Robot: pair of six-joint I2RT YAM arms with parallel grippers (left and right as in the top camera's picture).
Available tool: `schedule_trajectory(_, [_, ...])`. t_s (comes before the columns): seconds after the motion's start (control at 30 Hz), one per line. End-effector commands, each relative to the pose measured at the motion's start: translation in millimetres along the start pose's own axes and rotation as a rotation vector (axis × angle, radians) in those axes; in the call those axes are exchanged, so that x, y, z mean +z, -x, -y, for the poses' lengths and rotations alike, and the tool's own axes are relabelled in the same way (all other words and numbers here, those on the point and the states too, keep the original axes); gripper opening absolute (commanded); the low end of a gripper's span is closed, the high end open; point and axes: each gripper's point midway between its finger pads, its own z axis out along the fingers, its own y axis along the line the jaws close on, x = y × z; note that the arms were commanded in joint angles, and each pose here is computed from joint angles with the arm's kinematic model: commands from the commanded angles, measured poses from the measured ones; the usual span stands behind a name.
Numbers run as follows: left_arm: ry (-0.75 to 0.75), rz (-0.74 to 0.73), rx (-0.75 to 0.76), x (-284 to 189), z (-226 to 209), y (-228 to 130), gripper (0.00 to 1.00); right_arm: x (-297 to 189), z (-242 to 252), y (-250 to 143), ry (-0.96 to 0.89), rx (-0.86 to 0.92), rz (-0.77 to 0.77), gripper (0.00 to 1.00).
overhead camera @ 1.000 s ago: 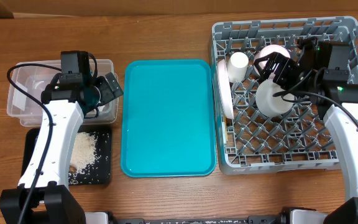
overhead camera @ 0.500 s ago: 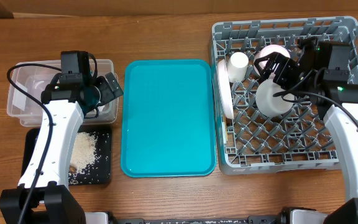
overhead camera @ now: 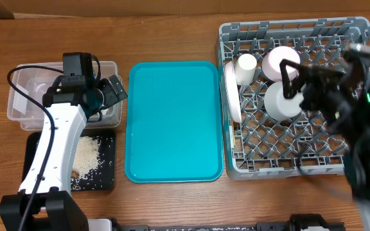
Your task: Sort waste into correct bins and load items into the dishwasher
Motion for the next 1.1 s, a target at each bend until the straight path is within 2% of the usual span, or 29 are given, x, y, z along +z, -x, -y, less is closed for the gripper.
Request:
schedule_trajectory(0.0, [0.006, 0.009, -0.004, 0.3, 1.9, 2.8, 1.00, -47.8, -12.4, 23.8, -0.064, -0.050, 0.171, 1.00])
schedule_trajectory(0.17, [0.006, 0.009, -0.004, 0.3, 1.9, 2.8, 1.00, -113.0, -18.3, 9.2, -0.068, -0.068, 0.280, 1.00])
schedule_trajectory(0.33, [0.006, 0.009, -0.004, 0.3, 1.9, 2.8, 1.00, -143.0, -1.1, -39.0, -0.070, -0.068, 0.286, 1.00])
schedule_trajectory(0.5, [0.006, 0.009, -0.004, 0.3, 1.9, 2.8, 1.00, -122.0, 31.5, -74.8, -0.114, -0.063, 0.298, 1.00])
schedule_trajectory(0.63, [0.006, 0.009, -0.005, 0.3, 1.9, 2.8, 1.00, -90.4, 58.9, -88.8, -0.142, -0.064, 0.374, 1.00])
schedule_trajectory(0.87, [0.006, 0.009, -0.004, 0.3, 1.9, 2.8, 1.00, -50.6, 78.3, -114.5, -0.024, -0.090, 0.558, 1.00])
schedule_trajectory(1.07, [0.006, 0.009, -0.004, 0.3, 1.9, 2.8, 1.00, -27.8, 100.6, -148.4, -0.062, -0.129, 0.492, 1.00])
